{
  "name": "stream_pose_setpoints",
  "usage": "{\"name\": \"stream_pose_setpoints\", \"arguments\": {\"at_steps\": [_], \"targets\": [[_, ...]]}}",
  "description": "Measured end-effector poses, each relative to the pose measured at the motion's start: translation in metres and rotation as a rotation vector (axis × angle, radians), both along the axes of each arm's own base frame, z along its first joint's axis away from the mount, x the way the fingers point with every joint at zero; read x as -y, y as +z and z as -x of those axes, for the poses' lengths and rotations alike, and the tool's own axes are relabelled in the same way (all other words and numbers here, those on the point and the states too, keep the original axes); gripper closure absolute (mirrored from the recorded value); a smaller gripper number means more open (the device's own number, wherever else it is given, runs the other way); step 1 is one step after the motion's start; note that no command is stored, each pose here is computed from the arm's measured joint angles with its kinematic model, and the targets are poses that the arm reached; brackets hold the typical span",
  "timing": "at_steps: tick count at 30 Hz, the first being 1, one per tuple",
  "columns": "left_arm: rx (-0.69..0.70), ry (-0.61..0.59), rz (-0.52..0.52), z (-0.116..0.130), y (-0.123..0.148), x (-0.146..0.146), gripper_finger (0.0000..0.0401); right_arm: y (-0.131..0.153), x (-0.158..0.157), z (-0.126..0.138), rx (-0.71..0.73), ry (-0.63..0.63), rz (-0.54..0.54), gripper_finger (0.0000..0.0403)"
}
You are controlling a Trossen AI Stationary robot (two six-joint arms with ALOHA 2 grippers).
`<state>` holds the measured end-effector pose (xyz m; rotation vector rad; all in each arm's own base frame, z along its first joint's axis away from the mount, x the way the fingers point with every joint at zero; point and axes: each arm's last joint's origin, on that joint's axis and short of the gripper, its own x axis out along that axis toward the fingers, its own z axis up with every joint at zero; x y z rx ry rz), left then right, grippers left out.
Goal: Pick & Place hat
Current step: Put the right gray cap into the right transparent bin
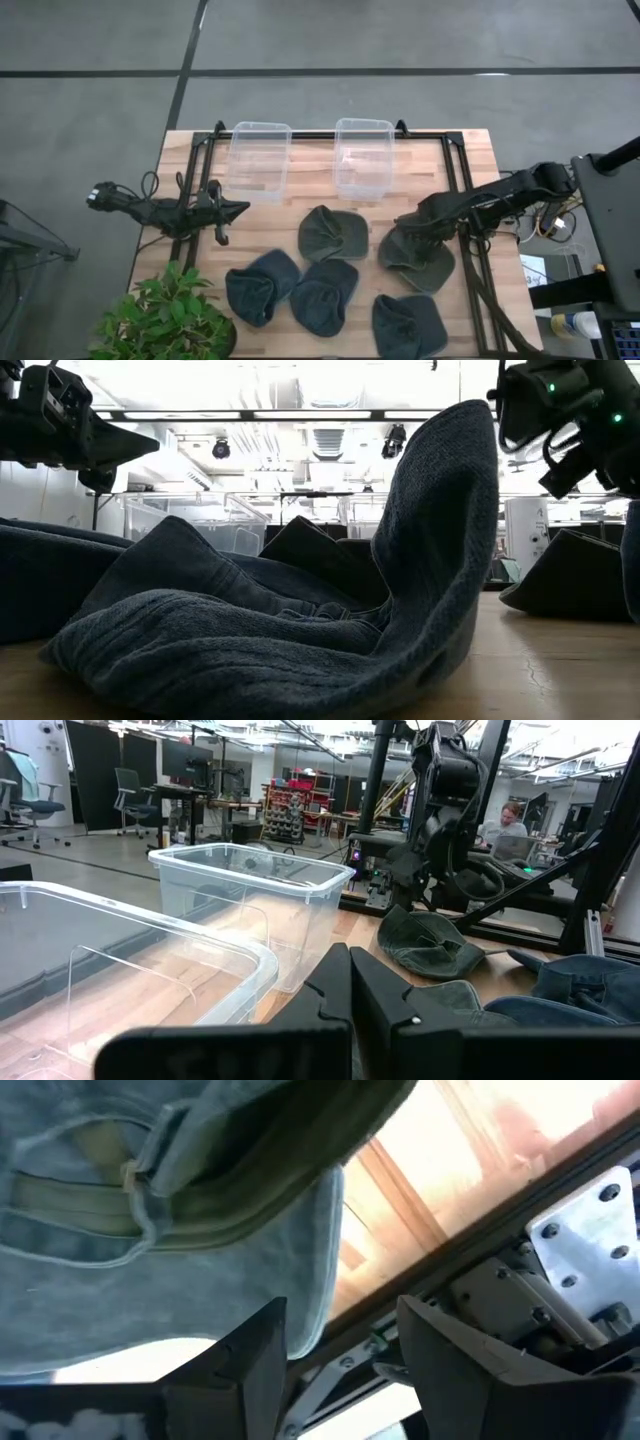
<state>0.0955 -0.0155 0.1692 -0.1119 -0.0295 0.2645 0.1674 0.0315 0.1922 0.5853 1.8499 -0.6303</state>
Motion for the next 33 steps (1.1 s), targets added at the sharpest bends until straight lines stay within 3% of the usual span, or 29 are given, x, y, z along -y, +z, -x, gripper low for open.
{"name": "stream_pose_setpoints", "arguments": {"at_steps": [20, 33], "targets": [[0.0, 0.0, 0.0, 0.0, 0.0, 0.0, 0.0401, -0.026, 0.001, -0.001, 0.139, 0.063, -0.008, 0.0237], [0.0, 0.0, 0.0, 0.0, 0.0, 0.0, 0.0401, -0.021, 0.001, 0.001, 0.107, 0.071, -0.028, 0.0386]]}}
